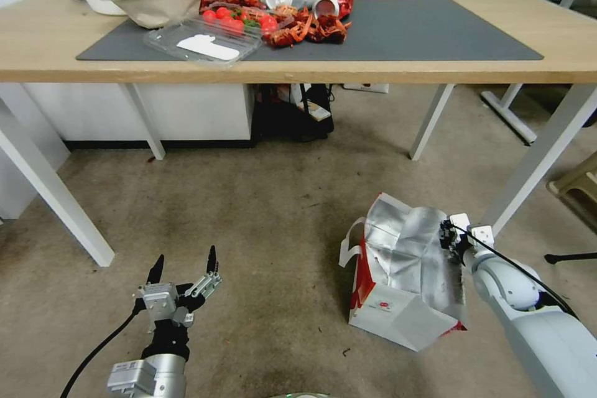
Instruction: Pick up the food delivery bag from the floor and place it on the table.
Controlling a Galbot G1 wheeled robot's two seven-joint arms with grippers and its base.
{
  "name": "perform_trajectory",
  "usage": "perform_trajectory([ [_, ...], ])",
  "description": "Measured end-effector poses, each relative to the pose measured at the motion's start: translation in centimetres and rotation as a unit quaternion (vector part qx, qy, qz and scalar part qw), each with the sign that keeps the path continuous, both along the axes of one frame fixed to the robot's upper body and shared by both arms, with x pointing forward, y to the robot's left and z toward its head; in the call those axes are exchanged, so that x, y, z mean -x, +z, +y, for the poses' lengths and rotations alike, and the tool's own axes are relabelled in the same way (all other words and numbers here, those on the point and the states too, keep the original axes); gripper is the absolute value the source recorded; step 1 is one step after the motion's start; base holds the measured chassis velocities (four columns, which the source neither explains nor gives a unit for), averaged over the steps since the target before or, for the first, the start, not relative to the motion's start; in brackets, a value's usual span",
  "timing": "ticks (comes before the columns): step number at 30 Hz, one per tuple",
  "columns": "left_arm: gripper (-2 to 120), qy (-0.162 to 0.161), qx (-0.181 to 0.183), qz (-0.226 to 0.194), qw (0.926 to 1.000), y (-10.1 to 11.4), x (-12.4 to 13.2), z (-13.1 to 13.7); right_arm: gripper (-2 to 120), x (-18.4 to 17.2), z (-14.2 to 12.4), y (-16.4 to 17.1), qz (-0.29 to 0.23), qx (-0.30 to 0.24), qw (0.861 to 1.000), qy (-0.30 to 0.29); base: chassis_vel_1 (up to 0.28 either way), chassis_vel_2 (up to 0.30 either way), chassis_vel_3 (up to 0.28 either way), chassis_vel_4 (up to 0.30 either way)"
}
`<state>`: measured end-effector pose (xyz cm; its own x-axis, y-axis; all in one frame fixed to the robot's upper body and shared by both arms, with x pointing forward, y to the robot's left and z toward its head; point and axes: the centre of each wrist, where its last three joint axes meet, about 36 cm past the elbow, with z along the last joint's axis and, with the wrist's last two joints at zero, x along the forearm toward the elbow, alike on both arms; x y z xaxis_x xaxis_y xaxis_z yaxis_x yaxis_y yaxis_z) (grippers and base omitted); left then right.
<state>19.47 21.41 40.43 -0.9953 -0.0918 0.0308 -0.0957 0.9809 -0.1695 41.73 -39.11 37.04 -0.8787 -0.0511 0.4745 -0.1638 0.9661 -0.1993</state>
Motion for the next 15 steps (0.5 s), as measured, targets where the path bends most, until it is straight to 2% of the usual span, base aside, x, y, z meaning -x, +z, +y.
perform_trajectory([
  [2, 100, -0.004, 0.004, -0.001, 1.0000, 0.4, -0.1, 0.2, 0, 0.4, -0.7, 0.4, -0.023, -0.016, 0.998, 0.050, 0.000, 0.000, 0.000, 0.000],
  [3, 100, -0.004, 0.004, -0.001, 1.0000, 0.4, -0.1, 0.2, 0, 0.4, -0.7, 0.4, -0.023, -0.016, 0.998, 0.050, 0.000, 0.000, 0.000, 0.000],
  [5, 100, -0.004, 0.006, -0.003, 1.0000, 0.5, -0.2, 0.3, 0, 0.6, -1.9, 0.9, -0.061, -0.051, 0.987, 0.141, 0.000, 0.000, 0.000, 0.000],
  [6, 100, -0.004, 0.006, -0.003, 1.0000, 0.5, -0.2, 0.3, 0, 0.6, -1.9, 0.9, -0.061, -0.051, 0.987, 0.141, 0.000, 0.000, 0.000, 0.000],
  [8, 100, -0.004, 0.006, -0.003, 1.0000, 0.5, -0.2, 0.3, 0, 0.5, -2.9, 1.4, -0.094, -0.092, 0.965, 0.225, 0.000, 0.000, 0.000, 0.000],
  [10, 100, -0.003, 0.006, -0.005, 1.0000, 0.6, -0.2, 0.4, 0, 0.3, -3.4, 2.0, -0.115, -0.113, 0.948, 0.276, 0.000, 0.000, 0.000, 0.000],
  [11, 100, -0.003, 0.006, -0.005, 1.0000, 0.6, -0.2, 0.4, 0, 0.3, -3.4, 2.0, -0.115, -0.113, 0.948, 0.276, 0.000, 0.000, 0.000, 0.000],
  [14, 100, -0.004, 0.002, -0.007, 1.0000, 0.7, -0.2, 0.5, 0, -0.8, -4.5, 3.2, -0.154, -0.152, 0.902, 0.374, 0.000, 0.000, 0.000, 0.000],
  [15, 100, -0.004, 0.002, -0.007, 1.0000, 0.7, -0.2, 0.5, 0, -0.8, -4.5, 3.2, -0.154, -0.152, 0.902, 0.374, 0.000, 0.000, 0.000, 0.000],
])
